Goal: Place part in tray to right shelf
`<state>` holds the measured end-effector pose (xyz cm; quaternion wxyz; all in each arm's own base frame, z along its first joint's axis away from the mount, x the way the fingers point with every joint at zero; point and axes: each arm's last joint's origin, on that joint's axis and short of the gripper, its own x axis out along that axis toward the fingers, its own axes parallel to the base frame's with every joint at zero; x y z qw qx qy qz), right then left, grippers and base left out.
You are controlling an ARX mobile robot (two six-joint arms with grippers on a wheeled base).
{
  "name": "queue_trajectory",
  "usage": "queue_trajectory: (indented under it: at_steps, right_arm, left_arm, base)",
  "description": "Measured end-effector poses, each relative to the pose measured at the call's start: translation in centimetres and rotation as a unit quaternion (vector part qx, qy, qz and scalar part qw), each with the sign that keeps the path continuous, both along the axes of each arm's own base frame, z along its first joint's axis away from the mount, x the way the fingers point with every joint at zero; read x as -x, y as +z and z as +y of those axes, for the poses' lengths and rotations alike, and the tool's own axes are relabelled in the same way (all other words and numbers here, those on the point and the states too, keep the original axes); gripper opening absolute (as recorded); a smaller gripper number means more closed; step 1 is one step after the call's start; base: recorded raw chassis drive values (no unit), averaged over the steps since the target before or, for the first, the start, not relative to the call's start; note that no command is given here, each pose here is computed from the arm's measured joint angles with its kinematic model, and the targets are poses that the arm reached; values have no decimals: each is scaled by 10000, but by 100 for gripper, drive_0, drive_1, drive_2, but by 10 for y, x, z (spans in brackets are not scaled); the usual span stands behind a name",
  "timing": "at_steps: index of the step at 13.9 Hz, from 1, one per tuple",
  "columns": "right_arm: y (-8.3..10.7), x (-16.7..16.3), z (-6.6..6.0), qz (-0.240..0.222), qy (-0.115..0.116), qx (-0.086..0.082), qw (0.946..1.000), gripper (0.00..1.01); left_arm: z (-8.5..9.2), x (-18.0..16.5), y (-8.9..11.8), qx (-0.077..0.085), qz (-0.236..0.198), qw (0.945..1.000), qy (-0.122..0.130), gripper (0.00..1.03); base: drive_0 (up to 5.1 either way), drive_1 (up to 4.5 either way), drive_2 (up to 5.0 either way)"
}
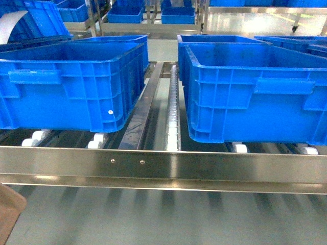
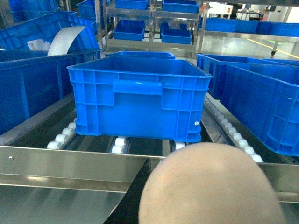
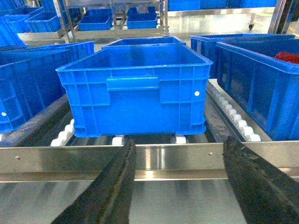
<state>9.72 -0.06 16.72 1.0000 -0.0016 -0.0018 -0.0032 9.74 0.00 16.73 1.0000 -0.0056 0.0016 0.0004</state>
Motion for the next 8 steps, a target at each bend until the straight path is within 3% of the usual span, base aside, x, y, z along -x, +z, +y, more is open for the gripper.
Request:
queue_trajectory:
  at_steps: [1, 4, 8]
  right_arm:
    - [0, 0, 0, 0, 0, 0, 10000, 59]
    - [0, 0, 0, 0, 0, -2, 10000, 99]
    - [0, 0, 0, 0, 0, -13, 10000, 98]
  left_arm:
    - [0, 0, 0, 0, 0, 10000, 0, 14]
    - [0, 0, 0, 0, 0, 10000, 0, 14]
    - [0, 0, 0, 0, 0, 10000, 0, 14]
  base:
    - [0, 0, 0]
    - [0, 0, 0]
    - [0, 0, 0]
